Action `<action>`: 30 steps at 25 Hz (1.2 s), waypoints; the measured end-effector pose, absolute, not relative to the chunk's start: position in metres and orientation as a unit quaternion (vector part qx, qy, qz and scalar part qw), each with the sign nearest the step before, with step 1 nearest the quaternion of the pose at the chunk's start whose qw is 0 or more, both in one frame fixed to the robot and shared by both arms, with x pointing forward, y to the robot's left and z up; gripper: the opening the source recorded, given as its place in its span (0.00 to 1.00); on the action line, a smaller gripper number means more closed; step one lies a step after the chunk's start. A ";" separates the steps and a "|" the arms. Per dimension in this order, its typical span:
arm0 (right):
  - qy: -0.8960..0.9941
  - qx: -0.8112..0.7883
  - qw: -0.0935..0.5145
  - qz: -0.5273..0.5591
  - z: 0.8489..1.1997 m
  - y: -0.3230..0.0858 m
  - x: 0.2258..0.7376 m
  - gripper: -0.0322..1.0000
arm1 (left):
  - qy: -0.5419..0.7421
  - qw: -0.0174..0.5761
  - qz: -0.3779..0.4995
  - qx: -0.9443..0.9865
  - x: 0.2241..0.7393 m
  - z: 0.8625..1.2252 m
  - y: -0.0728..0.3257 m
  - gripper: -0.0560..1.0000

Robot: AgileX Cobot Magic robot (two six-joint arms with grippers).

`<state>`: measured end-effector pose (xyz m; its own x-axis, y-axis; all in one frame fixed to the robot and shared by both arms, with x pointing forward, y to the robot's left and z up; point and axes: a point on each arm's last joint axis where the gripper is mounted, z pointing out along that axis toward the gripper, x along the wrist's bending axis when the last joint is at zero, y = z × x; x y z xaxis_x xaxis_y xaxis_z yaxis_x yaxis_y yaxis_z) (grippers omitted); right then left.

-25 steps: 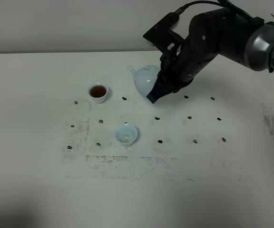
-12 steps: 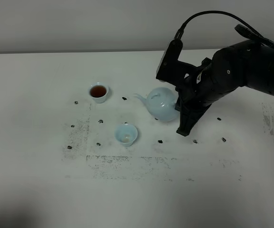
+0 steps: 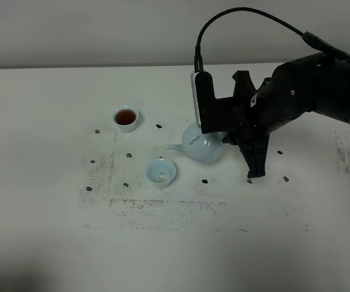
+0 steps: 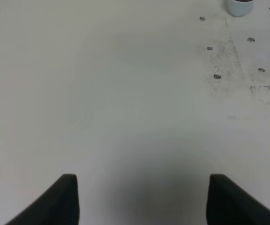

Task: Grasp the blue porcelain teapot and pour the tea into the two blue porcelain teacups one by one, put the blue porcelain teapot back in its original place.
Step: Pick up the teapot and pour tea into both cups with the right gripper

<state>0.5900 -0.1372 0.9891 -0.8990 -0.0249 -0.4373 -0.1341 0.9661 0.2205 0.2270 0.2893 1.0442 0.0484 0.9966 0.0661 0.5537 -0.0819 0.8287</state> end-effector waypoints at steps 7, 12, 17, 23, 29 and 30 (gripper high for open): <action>0.963 -0.081 0.229 0.119 0.986 -0.136 0.592 0.11 | 0.597 0.320 0.346 0.649 0.227 1.044 0.289 0.58; 0.963 -0.094 0.225 0.112 0.979 -0.135 0.594 0.11 | 0.597 0.320 0.346 0.649 0.227 1.044 0.289 0.58; 0.960 -0.119 0.229 0.105 0.976 -0.133 0.595 0.11 | 0.597 0.320 0.346 0.649 0.227 1.044 0.289 0.58; 0.954 -0.145 0.243 0.100 0.976 -0.130 0.596 0.11 | 0.597 0.320 0.346 0.649 0.227 1.044 0.289 0.58; 0.948 -0.172 0.251 0.092 0.969 -0.129 0.600 0.11 | 0.597 0.320 0.346 0.649 0.227 1.044 0.289 0.58; 0.946 -0.177 0.255 0.091 0.968 -0.129 0.601 0.11 | 0.597 0.320 0.346 0.649 0.227 1.044 0.289 0.58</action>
<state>0.6005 -0.1286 0.9685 -0.8075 -0.2893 -0.5141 -0.3818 0.9206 0.0816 0.2270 0.2893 1.0442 0.0484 0.9966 0.0661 0.5537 -0.0819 0.8287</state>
